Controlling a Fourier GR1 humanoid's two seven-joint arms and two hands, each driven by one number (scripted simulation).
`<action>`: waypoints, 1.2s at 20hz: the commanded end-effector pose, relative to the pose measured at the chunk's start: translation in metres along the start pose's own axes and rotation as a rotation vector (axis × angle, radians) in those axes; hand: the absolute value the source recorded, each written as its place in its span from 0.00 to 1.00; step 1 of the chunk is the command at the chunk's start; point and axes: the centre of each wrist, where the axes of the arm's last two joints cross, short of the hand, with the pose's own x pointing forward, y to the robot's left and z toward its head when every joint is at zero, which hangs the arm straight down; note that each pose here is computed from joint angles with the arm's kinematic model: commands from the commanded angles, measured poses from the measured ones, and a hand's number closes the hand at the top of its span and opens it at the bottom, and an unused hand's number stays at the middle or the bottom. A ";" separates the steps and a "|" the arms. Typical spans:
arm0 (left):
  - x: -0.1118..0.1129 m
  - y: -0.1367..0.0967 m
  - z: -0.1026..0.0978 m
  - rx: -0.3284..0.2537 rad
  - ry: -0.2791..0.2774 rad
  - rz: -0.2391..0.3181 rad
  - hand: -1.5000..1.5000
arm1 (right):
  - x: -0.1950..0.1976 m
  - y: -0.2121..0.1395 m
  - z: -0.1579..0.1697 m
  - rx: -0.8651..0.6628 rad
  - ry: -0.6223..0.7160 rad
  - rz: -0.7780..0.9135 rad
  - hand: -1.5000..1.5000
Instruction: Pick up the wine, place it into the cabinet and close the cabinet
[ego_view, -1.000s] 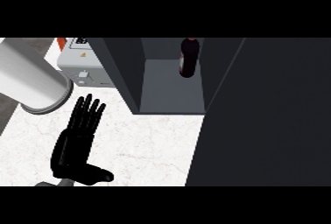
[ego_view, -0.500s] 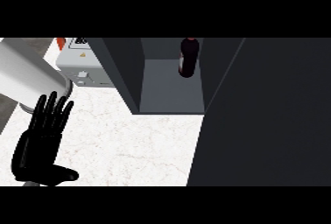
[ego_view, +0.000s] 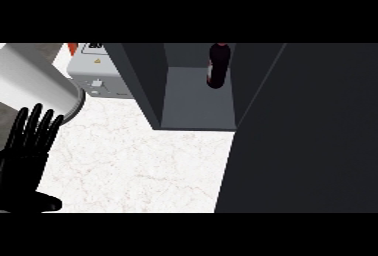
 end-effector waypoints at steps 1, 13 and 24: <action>0.010 0.010 0.001 -0.015 0.003 0.002 0.00 | 0.039 0.012 -0.006 0.004 -0.157 -0.176 1.00; 0.019 0.024 -0.005 -0.032 0.021 0.008 0.00 | 0.022 0.009 -0.042 0.039 -0.150 -0.178 1.00; 0.029 0.038 -0.011 -0.037 0.001 0.010 0.00 | 0.039 0.009 -0.164 0.004 -0.152 -0.141 1.00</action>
